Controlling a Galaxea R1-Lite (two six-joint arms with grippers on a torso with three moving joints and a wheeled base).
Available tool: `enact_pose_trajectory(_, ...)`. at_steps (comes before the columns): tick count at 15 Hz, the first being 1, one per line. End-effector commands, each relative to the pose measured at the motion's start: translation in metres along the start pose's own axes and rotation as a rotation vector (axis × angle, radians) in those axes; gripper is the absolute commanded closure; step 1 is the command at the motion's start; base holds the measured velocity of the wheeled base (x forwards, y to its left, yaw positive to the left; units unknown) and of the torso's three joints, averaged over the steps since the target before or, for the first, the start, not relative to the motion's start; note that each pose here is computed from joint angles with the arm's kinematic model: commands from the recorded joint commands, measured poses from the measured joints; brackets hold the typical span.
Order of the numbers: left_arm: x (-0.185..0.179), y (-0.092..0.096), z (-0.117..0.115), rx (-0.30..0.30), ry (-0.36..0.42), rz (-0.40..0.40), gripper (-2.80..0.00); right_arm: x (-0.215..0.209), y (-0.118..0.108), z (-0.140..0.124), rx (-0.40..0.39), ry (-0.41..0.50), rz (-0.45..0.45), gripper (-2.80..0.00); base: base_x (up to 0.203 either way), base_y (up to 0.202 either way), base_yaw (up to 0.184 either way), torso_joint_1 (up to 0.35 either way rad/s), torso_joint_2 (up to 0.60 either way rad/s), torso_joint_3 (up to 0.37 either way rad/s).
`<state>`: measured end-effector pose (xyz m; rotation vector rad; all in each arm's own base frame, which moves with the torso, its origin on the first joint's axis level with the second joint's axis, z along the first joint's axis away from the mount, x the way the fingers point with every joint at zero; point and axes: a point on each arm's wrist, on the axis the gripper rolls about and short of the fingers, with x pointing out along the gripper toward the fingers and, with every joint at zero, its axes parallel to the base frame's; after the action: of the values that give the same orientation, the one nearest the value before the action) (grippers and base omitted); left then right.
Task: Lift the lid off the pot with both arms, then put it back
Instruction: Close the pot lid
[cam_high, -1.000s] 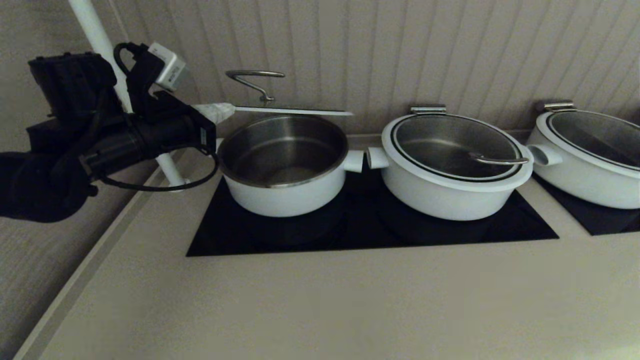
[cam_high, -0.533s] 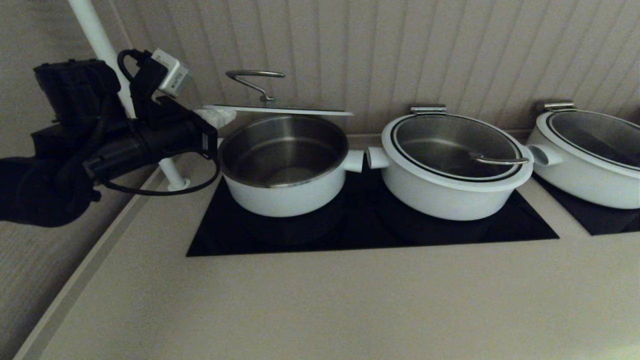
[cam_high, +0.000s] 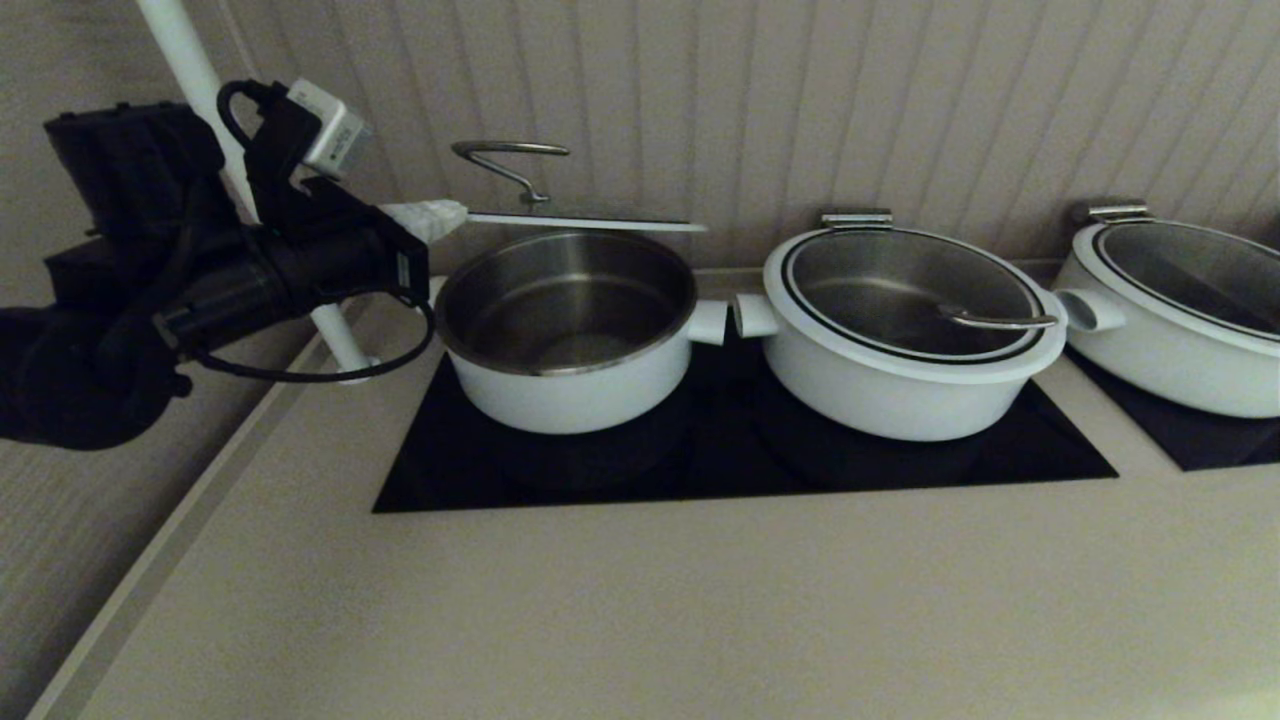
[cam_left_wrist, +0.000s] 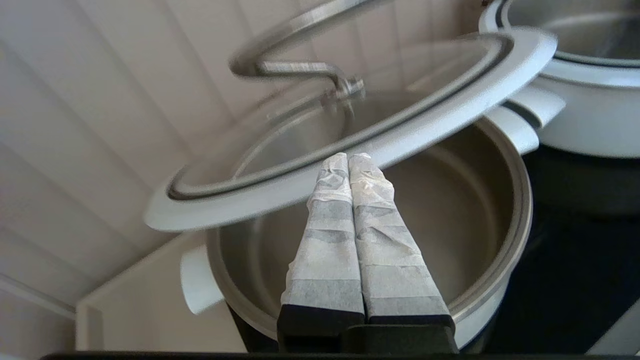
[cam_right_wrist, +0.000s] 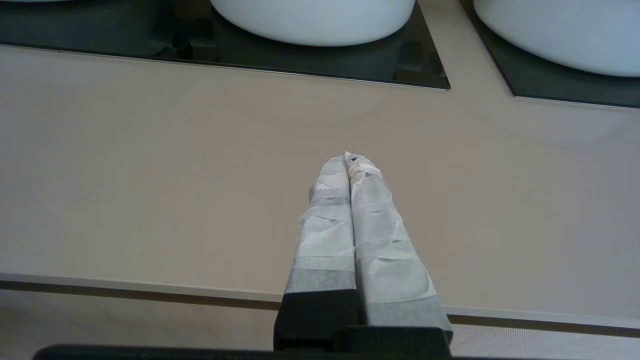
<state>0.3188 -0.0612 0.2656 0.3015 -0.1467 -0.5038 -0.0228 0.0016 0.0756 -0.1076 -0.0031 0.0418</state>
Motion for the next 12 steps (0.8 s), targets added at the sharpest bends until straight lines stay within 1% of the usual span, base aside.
enact_pose_trajectory(1, -0.001, 0.002, 0.009, 0.015, -0.034, 0.009, 0.0, 0.0, 0.0, 0.0, -0.001, -0.001, 0.001, 0.0, 0.0, 0.0, 0.0, 0.0, 0.0, 0.0)
enact_pose_trajectory(3, 0.006, 0.007, 0.015, 0.022, -0.062, 0.019, 0.0, 0.0, 0.0, 0.0, -0.001, -0.001, 0.001, 0.0, 0.0, 0.0, 0.0, 0.0, 0.0, 0.0)
enact_pose_trajectory(5, 0.014, 0.01, 0.016, 0.023, -0.07, 0.022, 0.0, 0.0, 0.0, 0.0, -0.001, -0.001, 0.001, 0.0, 0.0, 0.0, 0.0, 0.0, 0.0, 0.0)
enact_pose_trajectory(10, 0.027, 0.01, 0.0, 0.012, -0.038, 0.011, 0.0, 0.0, 0.0, 0.0, -0.001, -0.001, 0.001, 0.0, 0.0, 0.0, 0.0, 0.0, 0.0, 0.0)
enact_pose_trajectory(12, 0.033, 0.012, -0.003, 0.011, -0.036, 0.011, 0.0, 0.0, 0.0, 0.0, -0.001, -0.001, 0.001, 0.0, 0.0, 0.0, 0.0, 0.0, 0.0, 0.0)
